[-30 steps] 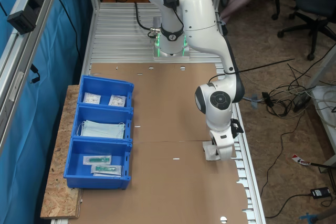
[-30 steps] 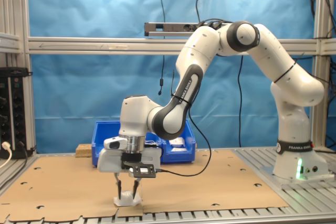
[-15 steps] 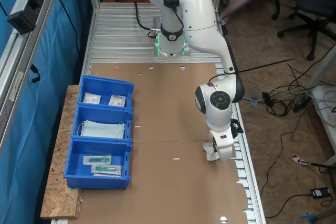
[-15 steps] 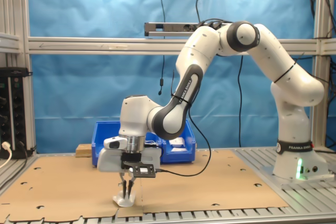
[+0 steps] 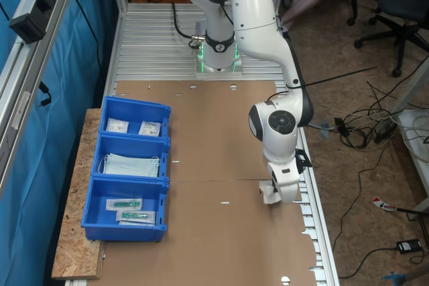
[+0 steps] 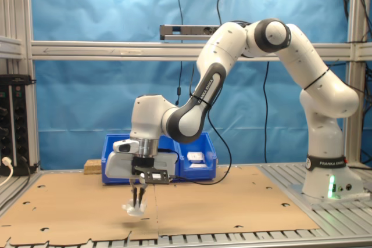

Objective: Pick and place sorting task of medical equipment.

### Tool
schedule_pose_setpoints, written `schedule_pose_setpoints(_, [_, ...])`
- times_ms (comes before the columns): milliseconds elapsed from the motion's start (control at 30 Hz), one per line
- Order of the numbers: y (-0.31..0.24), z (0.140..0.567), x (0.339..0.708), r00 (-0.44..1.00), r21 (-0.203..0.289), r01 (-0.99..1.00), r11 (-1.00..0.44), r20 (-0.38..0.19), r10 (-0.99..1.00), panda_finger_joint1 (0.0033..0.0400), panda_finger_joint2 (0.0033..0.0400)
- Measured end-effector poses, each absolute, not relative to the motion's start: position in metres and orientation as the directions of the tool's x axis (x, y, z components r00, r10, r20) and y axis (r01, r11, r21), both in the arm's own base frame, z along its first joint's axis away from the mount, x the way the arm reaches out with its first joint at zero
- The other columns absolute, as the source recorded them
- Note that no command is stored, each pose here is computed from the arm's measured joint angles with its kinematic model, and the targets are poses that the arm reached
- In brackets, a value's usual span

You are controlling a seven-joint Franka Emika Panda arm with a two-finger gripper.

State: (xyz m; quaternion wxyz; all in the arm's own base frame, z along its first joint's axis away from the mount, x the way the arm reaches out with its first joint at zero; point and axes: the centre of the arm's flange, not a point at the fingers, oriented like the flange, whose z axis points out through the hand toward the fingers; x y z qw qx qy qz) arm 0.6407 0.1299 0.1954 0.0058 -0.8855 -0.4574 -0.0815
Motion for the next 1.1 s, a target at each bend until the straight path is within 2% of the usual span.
schedule_pose_setpoints(267, [0.111, 0.259, 0.649, 0.582, 0.108, 0.793, -0.599, 0.156, 0.798, 0.0034, 0.0034])
schedule_pose_setpoints(600, [0.058, 0.325, 0.652, 0.637, 0.152, 0.741, -0.654, 0.148, 0.756, 0.0035, 0.0035])
schedule_pose_setpoints(867, [-0.026, 0.359, 0.632, 0.739, 0.147, 0.653, -0.743, 0.091, 0.667, 0.0035, 0.0035])
schedule_pose_setpoints(1100, [-0.093, 0.372, 0.594, 0.817, 0.126, 0.568, -0.813, 0.039, 0.576, 0.0035, 0.0035])
